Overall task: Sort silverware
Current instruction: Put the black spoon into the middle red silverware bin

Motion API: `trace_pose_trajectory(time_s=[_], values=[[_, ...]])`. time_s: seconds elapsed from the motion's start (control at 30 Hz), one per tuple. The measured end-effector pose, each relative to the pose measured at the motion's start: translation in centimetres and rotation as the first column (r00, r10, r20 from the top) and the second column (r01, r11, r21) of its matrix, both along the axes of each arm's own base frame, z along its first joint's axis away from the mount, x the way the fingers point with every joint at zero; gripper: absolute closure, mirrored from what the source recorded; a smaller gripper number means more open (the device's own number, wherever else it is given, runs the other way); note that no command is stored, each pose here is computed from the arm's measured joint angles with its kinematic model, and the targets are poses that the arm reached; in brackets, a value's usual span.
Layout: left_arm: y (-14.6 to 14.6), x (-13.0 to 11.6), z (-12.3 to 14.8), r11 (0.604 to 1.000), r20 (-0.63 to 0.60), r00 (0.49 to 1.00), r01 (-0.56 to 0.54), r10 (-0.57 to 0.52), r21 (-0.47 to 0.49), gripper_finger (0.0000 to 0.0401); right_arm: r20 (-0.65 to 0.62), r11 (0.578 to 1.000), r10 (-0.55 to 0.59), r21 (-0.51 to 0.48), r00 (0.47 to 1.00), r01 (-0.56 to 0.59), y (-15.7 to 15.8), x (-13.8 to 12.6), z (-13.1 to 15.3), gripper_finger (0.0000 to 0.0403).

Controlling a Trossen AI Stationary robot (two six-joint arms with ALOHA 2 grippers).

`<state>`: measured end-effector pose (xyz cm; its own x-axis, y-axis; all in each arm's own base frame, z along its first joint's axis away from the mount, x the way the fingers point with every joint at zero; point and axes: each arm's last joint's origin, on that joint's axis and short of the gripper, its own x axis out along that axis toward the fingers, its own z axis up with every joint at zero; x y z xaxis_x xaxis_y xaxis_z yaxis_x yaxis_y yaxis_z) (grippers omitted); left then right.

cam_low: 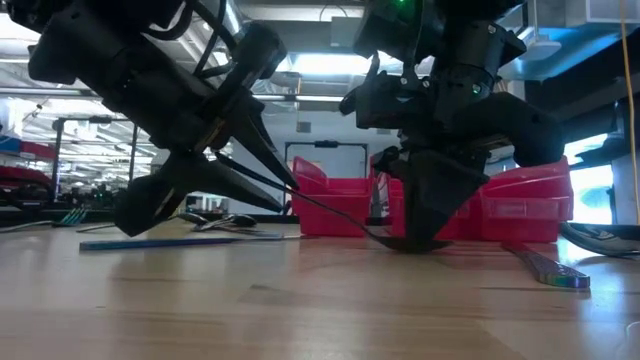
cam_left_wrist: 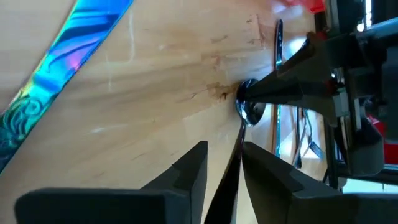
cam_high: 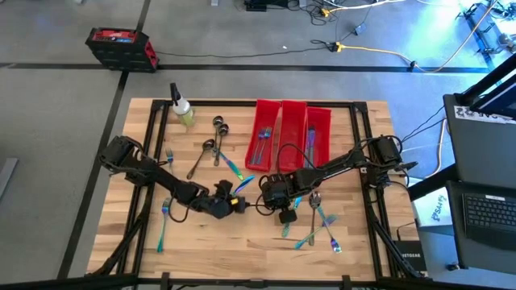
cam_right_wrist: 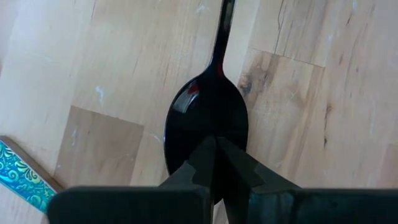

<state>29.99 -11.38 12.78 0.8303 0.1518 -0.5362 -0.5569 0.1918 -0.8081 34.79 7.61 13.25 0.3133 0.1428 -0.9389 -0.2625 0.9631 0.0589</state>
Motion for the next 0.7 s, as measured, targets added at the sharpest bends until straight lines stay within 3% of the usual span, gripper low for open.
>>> trace_pose_trajectory(time_s=[0.13,0.43,0.7], values=[[0.01,0.15,0.20,1.000,0.020,1.000,0.008,-0.009,0.020,0.0326,-0.001,1.000,-0.002,-0.001,1.000,0.002,-0.01,-0.01,0.00,0.0403],[-0.17,0.18,0.30,1.000,0.031,0.999,0.024,-0.025,0.005,0.0393,-0.003,1.000,-0.008,-0.001,1.000,0.008,-0.02,-0.04,0.03,0.0403],[-0.16,0.14,0.22,0.999,0.019,0.999,0.033,-0.033,0.018,0.0385,-0.003,1.000,-0.011,-0.001,1.000,0.011,-0.02,-0.03,0.04,0.0403]])
